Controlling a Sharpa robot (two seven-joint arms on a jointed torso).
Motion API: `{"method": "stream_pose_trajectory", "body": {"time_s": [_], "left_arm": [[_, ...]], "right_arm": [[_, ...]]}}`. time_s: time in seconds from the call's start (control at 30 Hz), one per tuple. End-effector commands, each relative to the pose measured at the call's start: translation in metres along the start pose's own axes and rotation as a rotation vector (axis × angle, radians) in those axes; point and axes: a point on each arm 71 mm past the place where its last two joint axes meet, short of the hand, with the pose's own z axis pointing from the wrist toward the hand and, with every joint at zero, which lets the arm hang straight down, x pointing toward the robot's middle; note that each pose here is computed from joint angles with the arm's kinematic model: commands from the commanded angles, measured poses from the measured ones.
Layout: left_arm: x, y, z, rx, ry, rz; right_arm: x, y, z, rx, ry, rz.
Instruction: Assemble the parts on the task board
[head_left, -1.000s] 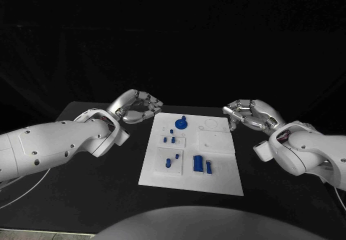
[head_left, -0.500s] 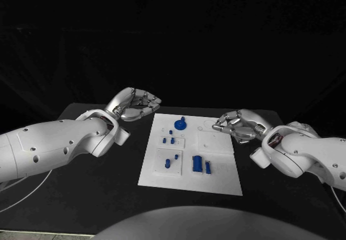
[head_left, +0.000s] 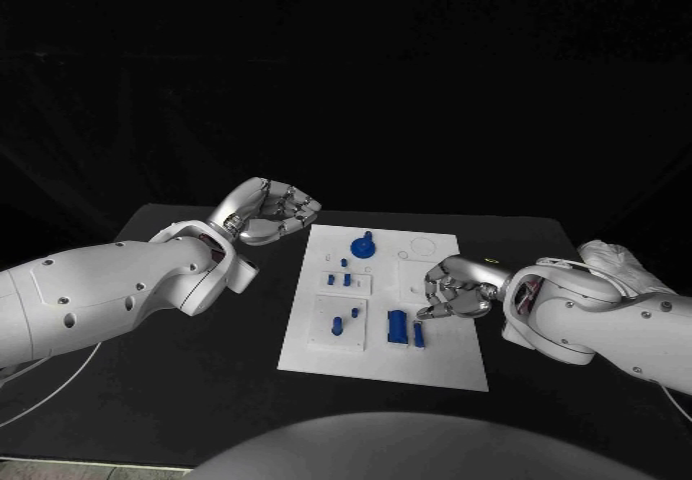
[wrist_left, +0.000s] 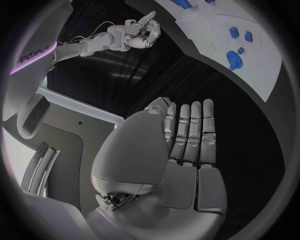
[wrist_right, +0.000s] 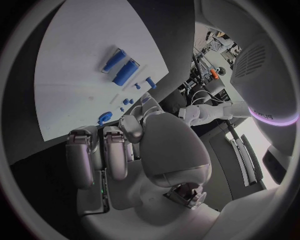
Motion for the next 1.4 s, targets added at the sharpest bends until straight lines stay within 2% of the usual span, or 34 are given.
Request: {"method": "stream_pose_trajectory", "body": {"time_s": [0.03, 0.6, 1.07, 1.4], "left_arm": [[0.0037, -0.0014, 0.0007, 0.009, 0.036, -0.005], [0.0052, -0.0002, -0.0009, -0.009, 0.064, -0.007], [0.0060, 0.0013, -0.0012, -0.029, 0.078, -0.008], [0.0069, 0.0023, -0.0012, -0.038, 0.086, -0.011]], "right_arm": [[0.010, -0.003, 0.001, 0.043, 0.083, -0.147], [0.035, -0.007, 0.001, 0.032, 0.102, -0.157], [0.040, -0.008, 0.002, 0.045, 0.107, -0.140], [0.044, -0.011, 0.005, 0.060, 0.088, -0.131]]}}
